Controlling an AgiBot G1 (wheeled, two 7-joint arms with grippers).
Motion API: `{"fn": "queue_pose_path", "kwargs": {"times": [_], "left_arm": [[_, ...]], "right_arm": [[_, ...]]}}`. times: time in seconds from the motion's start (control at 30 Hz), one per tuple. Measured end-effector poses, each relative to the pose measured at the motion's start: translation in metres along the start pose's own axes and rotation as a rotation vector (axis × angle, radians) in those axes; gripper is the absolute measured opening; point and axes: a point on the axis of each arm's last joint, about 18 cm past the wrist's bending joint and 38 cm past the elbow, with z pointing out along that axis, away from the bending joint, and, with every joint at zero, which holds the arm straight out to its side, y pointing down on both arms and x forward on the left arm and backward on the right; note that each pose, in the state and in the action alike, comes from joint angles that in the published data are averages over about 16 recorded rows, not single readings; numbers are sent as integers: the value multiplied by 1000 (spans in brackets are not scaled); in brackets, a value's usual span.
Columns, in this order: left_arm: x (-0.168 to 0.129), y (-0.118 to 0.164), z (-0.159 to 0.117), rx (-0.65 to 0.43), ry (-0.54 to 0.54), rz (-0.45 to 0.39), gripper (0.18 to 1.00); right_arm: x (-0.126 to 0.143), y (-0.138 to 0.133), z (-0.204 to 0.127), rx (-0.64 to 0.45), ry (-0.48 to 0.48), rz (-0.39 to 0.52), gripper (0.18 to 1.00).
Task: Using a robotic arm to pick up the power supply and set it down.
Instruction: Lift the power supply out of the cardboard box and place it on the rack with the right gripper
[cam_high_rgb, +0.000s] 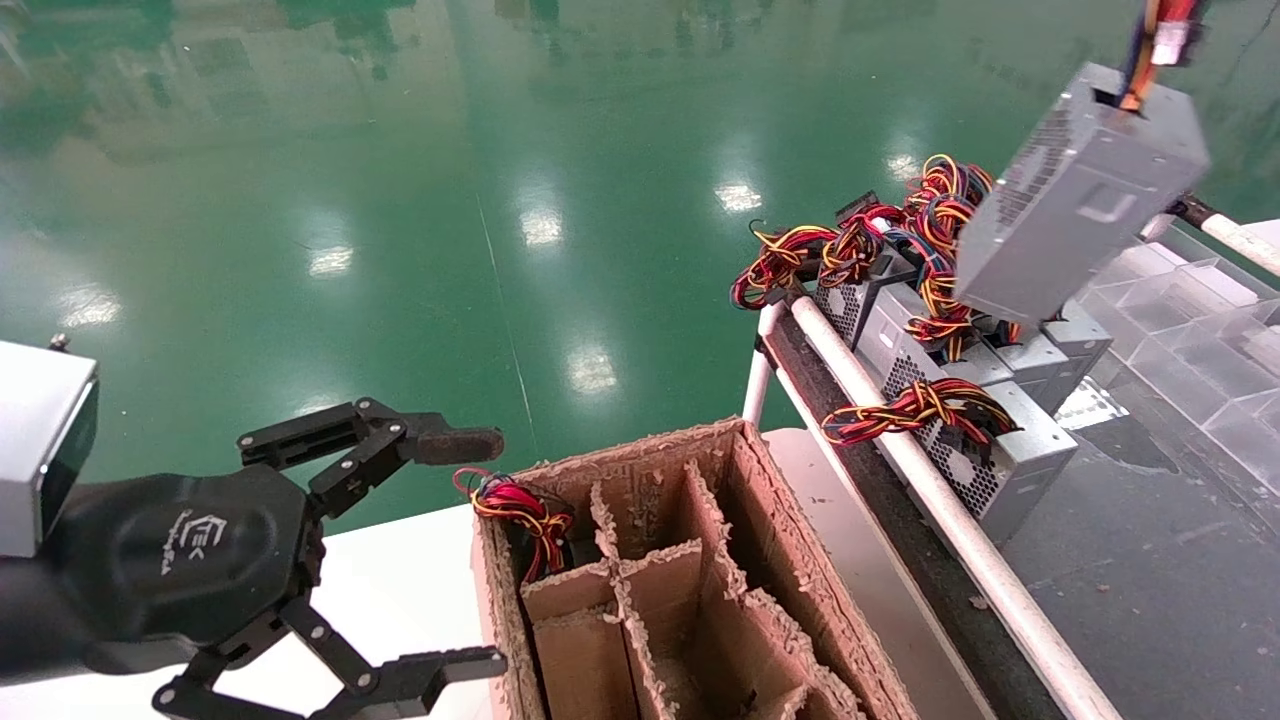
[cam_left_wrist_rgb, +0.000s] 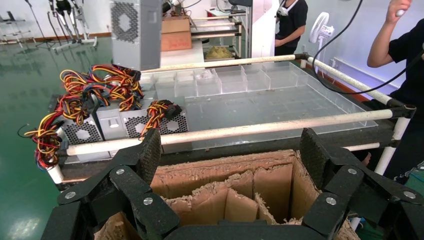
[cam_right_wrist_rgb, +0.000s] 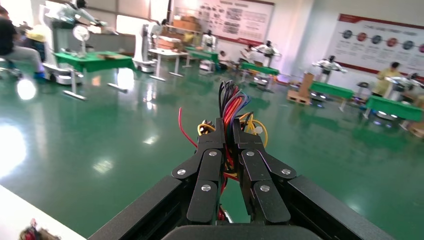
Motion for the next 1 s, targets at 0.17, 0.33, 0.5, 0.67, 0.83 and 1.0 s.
{"fn": "queue_pose_path", "kwargs": {"times": [0.17, 0.33, 0.5, 0.67, 0.83, 1.0], "left_arm": [[0, 0, 0, 0, 0, 0, 1001], [0, 0, 0, 0, 0, 0, 1001], [0, 0, 0, 0, 0, 0, 1001], [0, 0, 0, 0, 0, 0, 1001], [0, 0, 0, 0, 0, 0, 1001], [0, 0, 0, 0, 0, 0, 1001]], "right_arm": [[9, 3, -31, -24, 50, 8, 216], [14, 10, -62, -55, 96, 23, 216], [16, 19, -89, -92, 132, 42, 216], [15, 32, -109, -139, 153, 61, 216], [12, 50, -122, -189, 156, 90, 216], [6, 75, -125, -240, 138, 127, 216]]}}
